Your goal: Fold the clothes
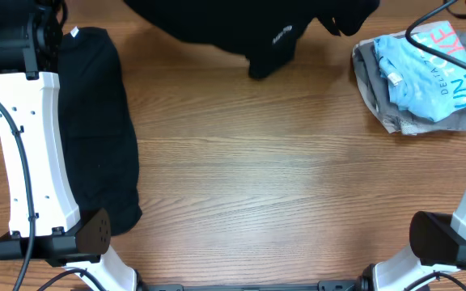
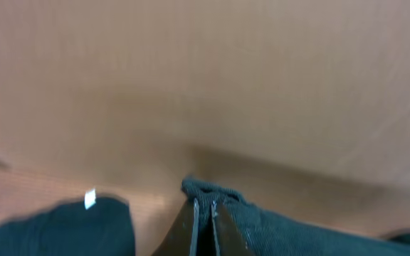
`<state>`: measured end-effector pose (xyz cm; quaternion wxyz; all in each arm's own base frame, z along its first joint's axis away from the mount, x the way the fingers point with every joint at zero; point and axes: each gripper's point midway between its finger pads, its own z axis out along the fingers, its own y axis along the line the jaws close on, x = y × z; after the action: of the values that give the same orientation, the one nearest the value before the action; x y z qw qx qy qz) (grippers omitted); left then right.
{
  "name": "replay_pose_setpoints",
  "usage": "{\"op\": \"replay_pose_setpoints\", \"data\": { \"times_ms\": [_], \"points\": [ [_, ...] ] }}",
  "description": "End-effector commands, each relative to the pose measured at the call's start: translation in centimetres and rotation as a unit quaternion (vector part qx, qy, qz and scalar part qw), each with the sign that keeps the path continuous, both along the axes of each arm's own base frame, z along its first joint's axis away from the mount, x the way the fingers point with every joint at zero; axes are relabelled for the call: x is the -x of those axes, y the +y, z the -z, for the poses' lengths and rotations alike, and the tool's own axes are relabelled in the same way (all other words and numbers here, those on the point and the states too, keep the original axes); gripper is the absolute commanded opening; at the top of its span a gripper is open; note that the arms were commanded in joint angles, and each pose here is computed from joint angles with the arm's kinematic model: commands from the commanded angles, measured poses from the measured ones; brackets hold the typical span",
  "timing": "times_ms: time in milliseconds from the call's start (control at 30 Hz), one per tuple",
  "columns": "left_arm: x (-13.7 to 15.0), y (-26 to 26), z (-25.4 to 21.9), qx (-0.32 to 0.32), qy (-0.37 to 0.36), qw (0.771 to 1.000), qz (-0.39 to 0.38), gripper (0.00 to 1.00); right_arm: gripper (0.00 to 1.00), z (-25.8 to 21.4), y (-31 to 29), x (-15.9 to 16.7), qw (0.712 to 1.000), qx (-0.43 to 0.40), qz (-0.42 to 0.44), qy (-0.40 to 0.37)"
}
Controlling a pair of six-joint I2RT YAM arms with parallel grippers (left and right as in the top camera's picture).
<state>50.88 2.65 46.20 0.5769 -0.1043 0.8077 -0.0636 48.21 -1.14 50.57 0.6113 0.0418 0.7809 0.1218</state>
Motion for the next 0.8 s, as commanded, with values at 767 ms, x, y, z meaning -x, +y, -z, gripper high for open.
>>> {"op": "replay_pose_setpoints", "data": {
  "times_ms": [767],
  "points": [
    [10.6,-0.8,18.4,0.012,0.439,0.897,0.037,0.04,0.04,16.3,1.5,8.1,0.926,-0.019,-0.044,0.375]
  ]
}}
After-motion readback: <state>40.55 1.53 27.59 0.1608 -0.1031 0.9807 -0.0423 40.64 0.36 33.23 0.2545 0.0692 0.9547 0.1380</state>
